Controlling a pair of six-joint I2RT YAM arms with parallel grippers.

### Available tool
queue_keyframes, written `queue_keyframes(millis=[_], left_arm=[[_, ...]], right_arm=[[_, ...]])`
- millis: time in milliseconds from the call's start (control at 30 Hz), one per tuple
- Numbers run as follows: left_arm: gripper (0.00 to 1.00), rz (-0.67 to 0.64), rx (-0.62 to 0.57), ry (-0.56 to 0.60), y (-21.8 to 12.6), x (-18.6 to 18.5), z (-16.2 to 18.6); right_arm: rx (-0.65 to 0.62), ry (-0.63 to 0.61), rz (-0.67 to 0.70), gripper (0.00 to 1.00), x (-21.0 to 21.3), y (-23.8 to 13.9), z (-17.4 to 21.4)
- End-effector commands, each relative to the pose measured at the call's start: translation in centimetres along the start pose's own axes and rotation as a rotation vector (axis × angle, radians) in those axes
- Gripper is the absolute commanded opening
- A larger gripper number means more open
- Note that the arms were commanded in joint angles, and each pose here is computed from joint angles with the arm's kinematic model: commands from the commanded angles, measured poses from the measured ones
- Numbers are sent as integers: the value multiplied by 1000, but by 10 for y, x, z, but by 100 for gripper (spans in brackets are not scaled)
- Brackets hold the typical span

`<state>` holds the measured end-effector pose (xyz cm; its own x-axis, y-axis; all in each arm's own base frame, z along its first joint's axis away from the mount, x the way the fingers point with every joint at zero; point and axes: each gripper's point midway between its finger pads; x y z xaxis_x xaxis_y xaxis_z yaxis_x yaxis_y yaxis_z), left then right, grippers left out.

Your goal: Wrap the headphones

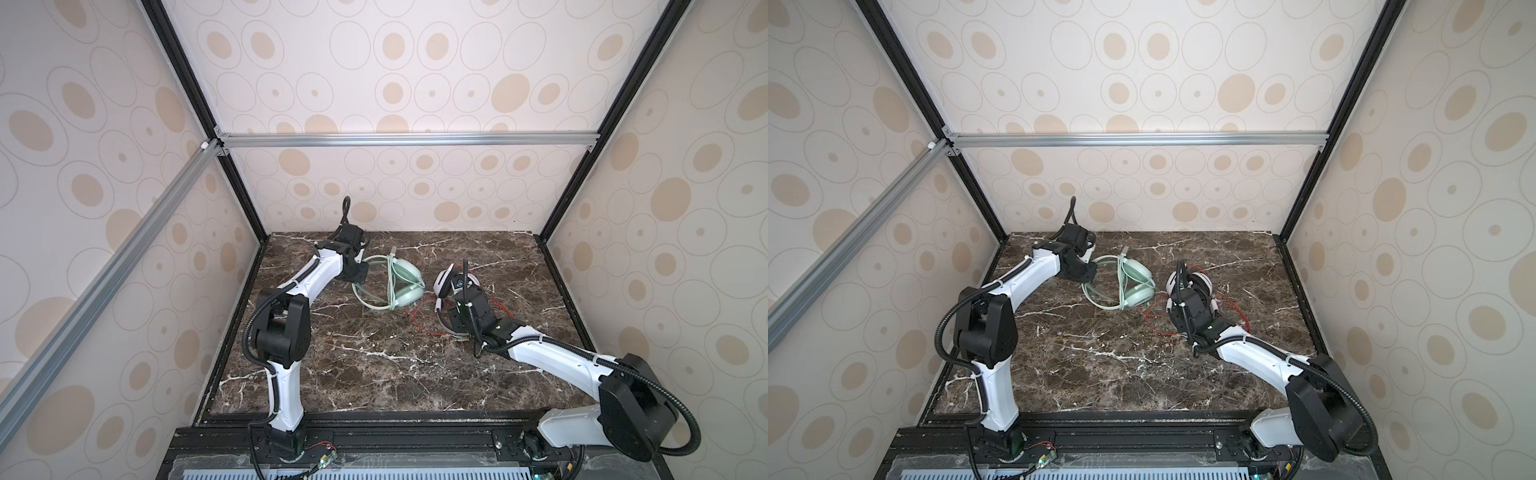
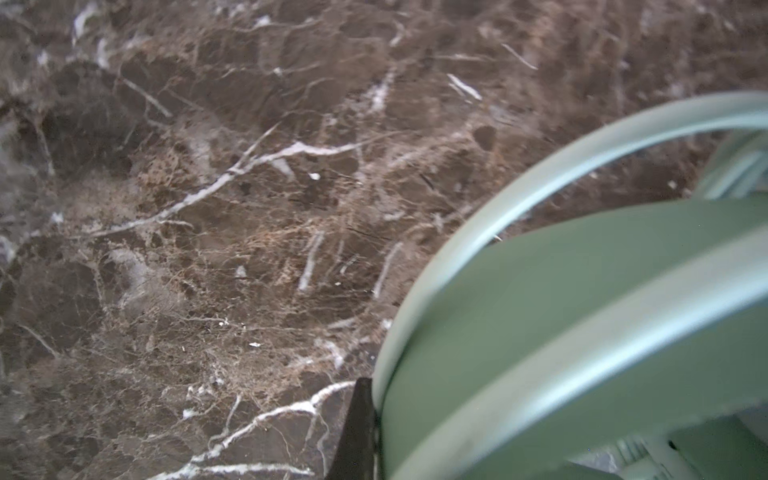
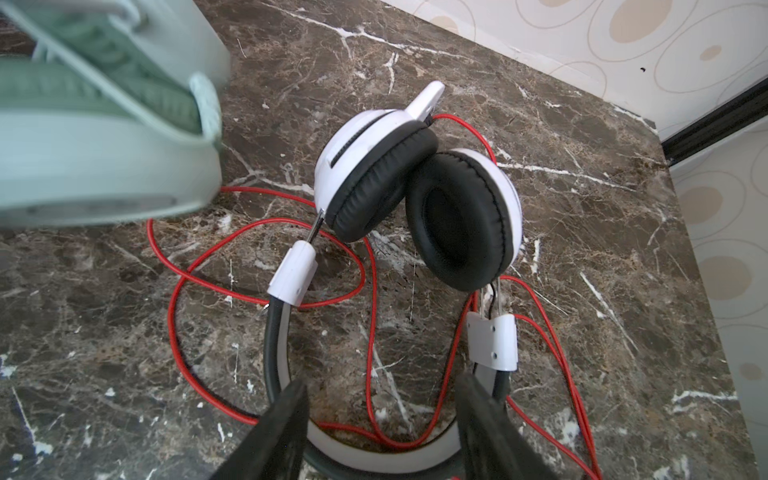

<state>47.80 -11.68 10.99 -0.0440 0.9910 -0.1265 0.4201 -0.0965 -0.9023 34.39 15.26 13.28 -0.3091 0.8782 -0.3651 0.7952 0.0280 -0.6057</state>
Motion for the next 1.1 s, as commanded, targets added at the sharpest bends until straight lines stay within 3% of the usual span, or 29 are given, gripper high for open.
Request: queue_keyframes(millis=[0,167,367,900,1067], left_arm=[[0,78,-29,-226,-7,17,-31],[0,-66,33,-445,13,82,-37],[0,-10,87,-594,34,115,-29],[0,94,100,-630,70,147,-22],[20,75,82,-623,68,153,-25]], right_arm=[[-38,70,30,59,-7,-1,-9],[-16,66,13,59,-3,2,-8],[-14,49,-12,58,3,4,-8],[2,0,11,58,1,2,-6],[-1,1,9,58,0,1,-6]])
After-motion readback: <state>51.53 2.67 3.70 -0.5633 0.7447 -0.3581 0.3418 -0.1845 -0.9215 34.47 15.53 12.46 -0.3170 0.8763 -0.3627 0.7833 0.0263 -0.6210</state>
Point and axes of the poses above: each gripper's point midway between its finger pads, its own y axis out along the fingers, its own x axis along the line the jaws close on, z = x × y, and after that the axes turned 12 degrees about -y, right-handed
